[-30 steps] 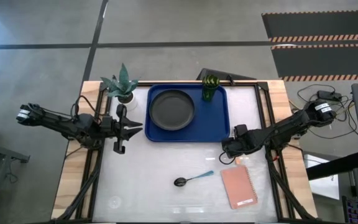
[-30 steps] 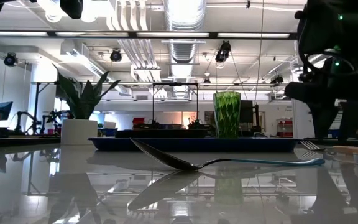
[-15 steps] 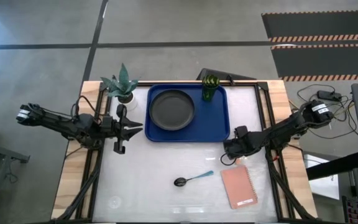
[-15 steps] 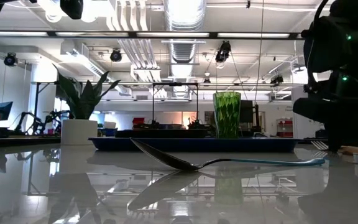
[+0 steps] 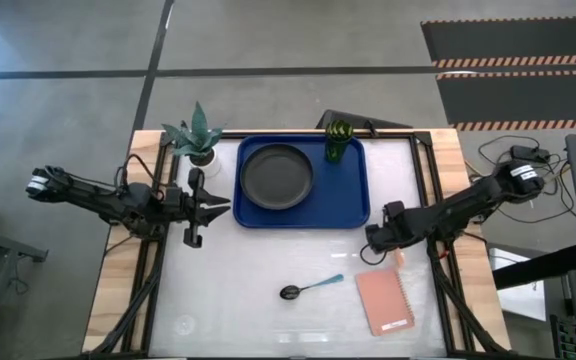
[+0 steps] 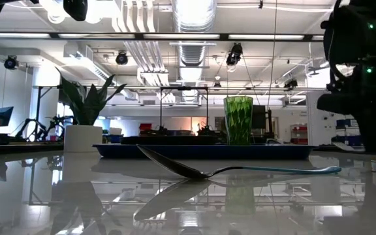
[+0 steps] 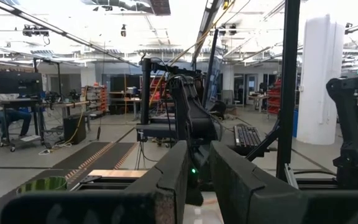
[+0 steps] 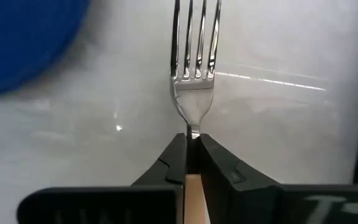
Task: Pick and place plate/cup/fork/spoon on tray
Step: Put the orange fork to the bottom of the green cup on the blue tray
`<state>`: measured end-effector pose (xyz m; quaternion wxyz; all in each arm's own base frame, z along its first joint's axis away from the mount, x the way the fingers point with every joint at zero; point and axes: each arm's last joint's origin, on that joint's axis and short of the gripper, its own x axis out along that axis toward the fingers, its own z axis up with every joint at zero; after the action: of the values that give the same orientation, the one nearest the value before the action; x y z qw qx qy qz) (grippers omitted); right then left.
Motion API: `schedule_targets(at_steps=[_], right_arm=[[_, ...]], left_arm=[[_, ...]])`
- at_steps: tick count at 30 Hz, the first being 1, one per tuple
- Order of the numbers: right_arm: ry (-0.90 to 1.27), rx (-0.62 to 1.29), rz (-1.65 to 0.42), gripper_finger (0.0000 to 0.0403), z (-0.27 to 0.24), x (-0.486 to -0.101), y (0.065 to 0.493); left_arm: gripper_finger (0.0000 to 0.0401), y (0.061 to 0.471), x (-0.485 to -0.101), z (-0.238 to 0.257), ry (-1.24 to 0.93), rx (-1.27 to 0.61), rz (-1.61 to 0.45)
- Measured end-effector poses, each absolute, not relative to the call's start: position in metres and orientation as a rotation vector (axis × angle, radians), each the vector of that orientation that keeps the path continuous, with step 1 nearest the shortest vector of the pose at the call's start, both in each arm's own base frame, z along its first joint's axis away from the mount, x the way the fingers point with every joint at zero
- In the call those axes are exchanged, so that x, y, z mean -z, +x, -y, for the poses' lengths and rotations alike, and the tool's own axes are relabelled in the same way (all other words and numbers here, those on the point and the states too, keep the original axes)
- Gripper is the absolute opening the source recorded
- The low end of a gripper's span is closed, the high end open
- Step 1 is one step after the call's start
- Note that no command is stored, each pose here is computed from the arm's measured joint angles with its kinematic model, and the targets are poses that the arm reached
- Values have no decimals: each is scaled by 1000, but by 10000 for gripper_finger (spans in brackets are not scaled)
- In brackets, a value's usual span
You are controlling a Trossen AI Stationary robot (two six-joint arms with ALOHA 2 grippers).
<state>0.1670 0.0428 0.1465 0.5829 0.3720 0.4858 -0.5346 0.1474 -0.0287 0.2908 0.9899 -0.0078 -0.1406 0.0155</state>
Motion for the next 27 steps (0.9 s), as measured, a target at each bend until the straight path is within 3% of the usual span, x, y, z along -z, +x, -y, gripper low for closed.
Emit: schedule_targets(at_steps=[12, 27], right_arm=[[883, 1273, -999, 14, -42, -195, 178], [830, 1233, -1039, 13, -5, -223, 277]], left_arm=[[54, 147, -291, 29, -17, -31, 285], [54, 147, -292, 28, -17, -31, 288]])
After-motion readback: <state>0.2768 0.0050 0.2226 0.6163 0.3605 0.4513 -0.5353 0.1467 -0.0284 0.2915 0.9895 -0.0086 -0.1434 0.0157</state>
